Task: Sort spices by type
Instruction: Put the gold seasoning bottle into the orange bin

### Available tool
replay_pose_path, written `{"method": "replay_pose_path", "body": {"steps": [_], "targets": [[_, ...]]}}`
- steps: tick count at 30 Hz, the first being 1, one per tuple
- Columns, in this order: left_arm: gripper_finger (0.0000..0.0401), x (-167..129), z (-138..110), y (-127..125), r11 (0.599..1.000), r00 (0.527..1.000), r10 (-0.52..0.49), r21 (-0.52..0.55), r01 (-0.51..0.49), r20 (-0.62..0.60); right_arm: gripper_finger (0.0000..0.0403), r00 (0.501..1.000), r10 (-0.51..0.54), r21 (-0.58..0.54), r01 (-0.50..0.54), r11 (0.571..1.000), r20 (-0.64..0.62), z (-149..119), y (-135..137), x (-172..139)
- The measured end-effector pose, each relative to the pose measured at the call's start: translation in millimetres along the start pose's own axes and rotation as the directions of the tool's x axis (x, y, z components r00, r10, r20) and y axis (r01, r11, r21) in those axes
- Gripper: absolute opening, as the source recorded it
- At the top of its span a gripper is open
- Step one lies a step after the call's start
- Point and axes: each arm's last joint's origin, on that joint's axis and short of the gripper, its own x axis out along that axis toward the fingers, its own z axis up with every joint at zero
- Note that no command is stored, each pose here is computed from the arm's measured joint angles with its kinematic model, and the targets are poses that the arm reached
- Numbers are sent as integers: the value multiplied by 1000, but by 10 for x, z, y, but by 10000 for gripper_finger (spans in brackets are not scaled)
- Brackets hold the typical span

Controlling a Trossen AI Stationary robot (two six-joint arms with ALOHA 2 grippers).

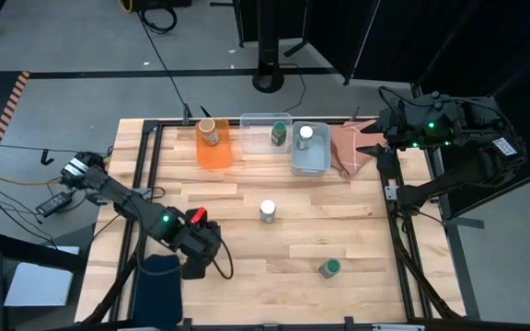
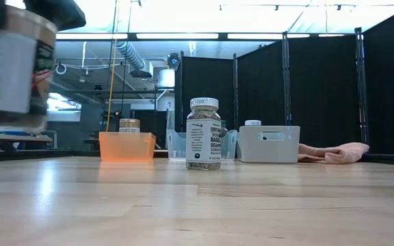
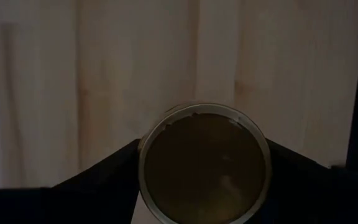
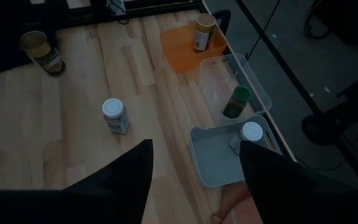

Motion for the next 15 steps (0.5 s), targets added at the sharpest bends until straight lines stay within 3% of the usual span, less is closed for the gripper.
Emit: {"method": "replay_pose_path", "body": {"steps": [8, 15], "targets": [[281, -175, 68, 332, 994, 997, 55, -93, -50, 58, 248, 1000, 0, 0, 0, 1000, 0, 0, 0, 0], [281, -307, 125, 694, 962, 981, 163, -237, -134, 109, 248, 1000, -1, 5, 1, 1000, 1, 1, 0, 0]]}}
